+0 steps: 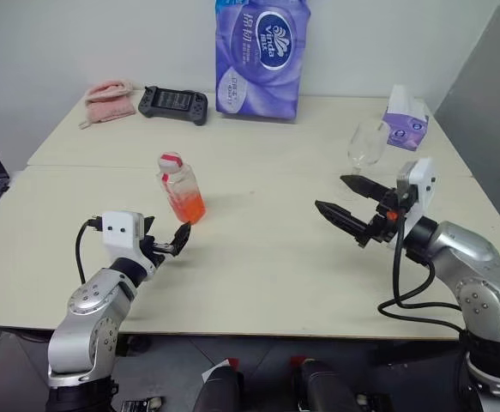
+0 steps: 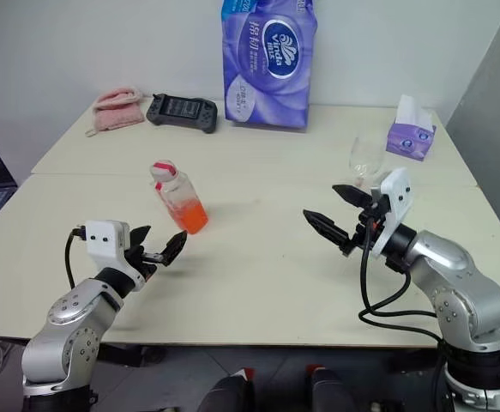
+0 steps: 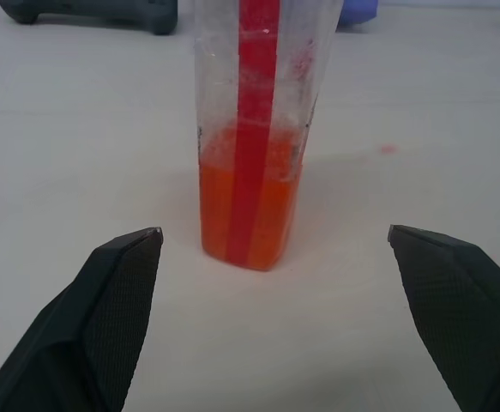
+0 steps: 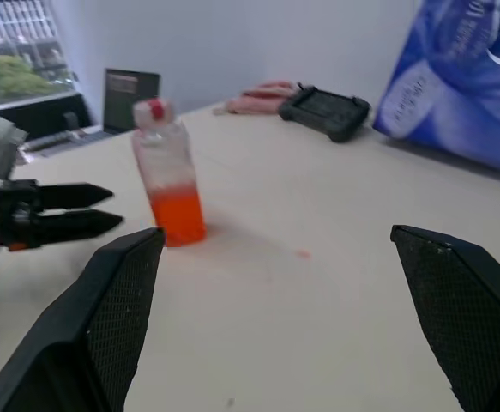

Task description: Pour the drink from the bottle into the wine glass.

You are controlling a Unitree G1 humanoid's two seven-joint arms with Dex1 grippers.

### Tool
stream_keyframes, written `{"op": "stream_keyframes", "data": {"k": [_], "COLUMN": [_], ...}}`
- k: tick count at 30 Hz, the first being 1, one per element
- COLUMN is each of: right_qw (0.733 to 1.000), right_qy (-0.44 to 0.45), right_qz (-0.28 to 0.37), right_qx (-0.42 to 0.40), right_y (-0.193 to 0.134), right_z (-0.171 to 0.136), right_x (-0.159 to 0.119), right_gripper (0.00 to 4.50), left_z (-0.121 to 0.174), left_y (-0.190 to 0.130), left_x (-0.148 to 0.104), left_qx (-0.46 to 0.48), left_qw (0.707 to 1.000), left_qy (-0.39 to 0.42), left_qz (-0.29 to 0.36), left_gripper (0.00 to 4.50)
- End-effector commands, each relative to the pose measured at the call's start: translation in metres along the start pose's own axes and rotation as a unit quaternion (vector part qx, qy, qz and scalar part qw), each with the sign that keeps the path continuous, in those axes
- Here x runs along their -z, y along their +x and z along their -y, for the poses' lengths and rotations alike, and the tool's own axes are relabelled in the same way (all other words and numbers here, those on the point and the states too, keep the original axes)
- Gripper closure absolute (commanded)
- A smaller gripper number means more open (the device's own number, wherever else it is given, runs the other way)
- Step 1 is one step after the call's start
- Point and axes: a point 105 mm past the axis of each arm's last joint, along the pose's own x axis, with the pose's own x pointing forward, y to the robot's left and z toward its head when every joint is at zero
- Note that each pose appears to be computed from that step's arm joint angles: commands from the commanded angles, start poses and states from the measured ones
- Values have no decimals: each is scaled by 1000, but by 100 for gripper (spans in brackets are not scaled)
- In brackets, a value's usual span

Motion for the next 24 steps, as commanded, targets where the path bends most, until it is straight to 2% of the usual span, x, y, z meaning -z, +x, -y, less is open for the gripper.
{"op": "stream_keyframes", "data": {"k": [1,11,24], "right_qw": [1000,1000,999], "right_qy": [-12,0,-4], "right_qz": [21,25,35], "right_qx": [-8,10,26], "right_y": [2,4,6], "right_z": [-3,-9,-12], "right_x": [-14,-4,-7], "right_gripper": [0,0,0], "left_z": [0,-12,-1], "left_y": [4,26,63], "left_x": [-16,-36,-69], "left_qx": [17,40,103], "left_qw": [999,998,990], "left_qy": [15,40,49], "left_qz": [23,41,79], "left_gripper": [1,1,1]}}
